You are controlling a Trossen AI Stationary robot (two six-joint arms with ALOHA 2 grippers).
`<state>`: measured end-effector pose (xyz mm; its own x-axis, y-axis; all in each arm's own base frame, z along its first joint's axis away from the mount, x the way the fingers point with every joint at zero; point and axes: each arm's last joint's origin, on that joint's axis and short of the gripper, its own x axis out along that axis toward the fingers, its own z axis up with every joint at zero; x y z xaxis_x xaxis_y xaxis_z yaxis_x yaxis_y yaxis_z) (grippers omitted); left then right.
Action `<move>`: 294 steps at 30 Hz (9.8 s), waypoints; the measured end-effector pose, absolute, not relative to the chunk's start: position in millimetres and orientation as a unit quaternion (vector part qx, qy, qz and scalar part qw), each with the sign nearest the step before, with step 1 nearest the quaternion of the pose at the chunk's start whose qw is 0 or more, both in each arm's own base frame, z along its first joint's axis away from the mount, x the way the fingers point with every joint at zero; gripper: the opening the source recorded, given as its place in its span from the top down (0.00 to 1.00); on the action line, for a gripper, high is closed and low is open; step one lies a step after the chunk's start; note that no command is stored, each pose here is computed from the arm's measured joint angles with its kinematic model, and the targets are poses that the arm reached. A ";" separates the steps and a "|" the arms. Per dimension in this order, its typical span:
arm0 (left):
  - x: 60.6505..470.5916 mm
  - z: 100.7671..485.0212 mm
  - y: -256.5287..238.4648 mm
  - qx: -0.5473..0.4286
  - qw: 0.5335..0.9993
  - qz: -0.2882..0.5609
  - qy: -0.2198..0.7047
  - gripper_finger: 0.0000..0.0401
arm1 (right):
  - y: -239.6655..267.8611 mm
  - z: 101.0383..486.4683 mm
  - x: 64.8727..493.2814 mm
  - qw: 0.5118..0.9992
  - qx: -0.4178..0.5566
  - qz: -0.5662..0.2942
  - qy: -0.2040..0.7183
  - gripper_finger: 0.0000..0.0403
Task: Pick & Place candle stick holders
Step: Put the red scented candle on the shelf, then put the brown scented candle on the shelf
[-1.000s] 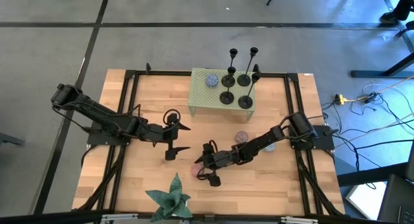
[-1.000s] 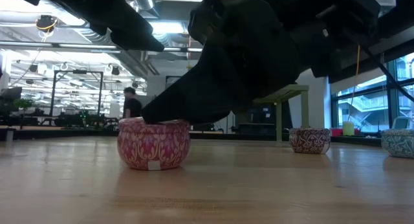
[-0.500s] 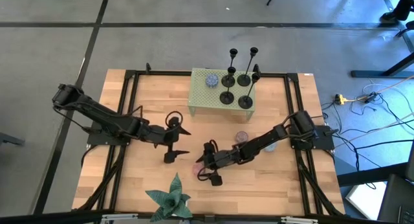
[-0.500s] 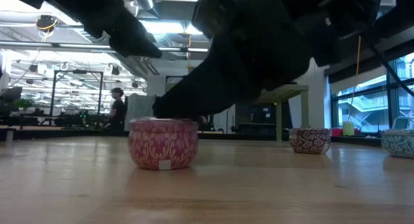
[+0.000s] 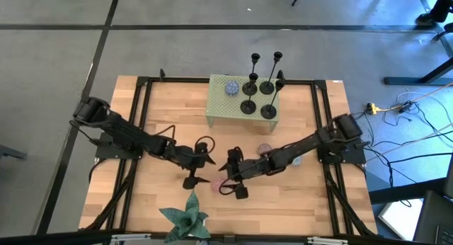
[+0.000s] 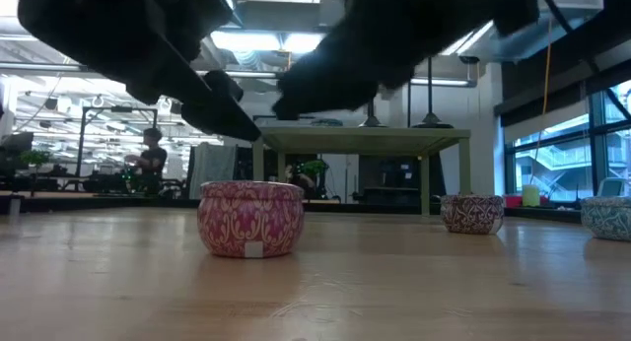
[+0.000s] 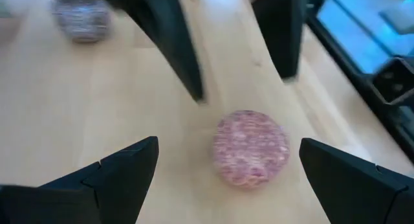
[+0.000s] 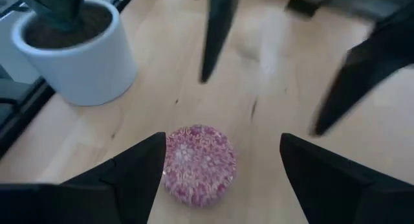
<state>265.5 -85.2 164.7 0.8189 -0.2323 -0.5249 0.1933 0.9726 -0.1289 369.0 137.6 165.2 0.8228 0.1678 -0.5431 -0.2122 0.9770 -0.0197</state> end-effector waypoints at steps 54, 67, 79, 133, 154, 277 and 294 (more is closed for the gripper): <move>311.9 129.5 -94.0 -0.052 0.965 -0.119 0.230 0.28 | 118.9 185.9 284.7 0.965 0.004 0.034 0.261 0.24; 287.3 230.6 -15.1 -0.026 0.983 0.099 0.149 0.26 | 118.8 185.6 284.6 0.964 0.000 0.035 0.262 0.24; 310.4 254.2 56.5 -0.026 0.971 0.191 0.144 0.26 | 116.7 184.6 284.9 0.963 -0.014 0.035 0.268 0.24; 335.9 211.4 94.8 -0.038 0.961 0.223 0.158 0.25 | 116.5 184.0 284.5 0.962 -0.015 0.034 0.271 0.24; 333.1 216.5 105.9 -0.072 0.971 0.181 0.135 0.15 | 116.6 183.8 284.4 0.962 -0.001 0.031 0.272 0.24; 237.1 313.2 5.7 -0.031 0.982 0.032 0.184 0.15 | 49.6 139.6 242.5 0.859 0.100 -0.118 0.488 0.24; 280.4 265.0 -38.2 -0.028 0.966 -0.009 0.257 0.15 | 53.1 148.1 250.2 0.858 0.125 -0.098 0.489 0.26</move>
<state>280.4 -38.2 265.0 0.8682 -0.0313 -0.4952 0.0028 0.9983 -0.0581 250.2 53.1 148.1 0.5017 -0.0464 -0.8638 0.2902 0.9497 0.1176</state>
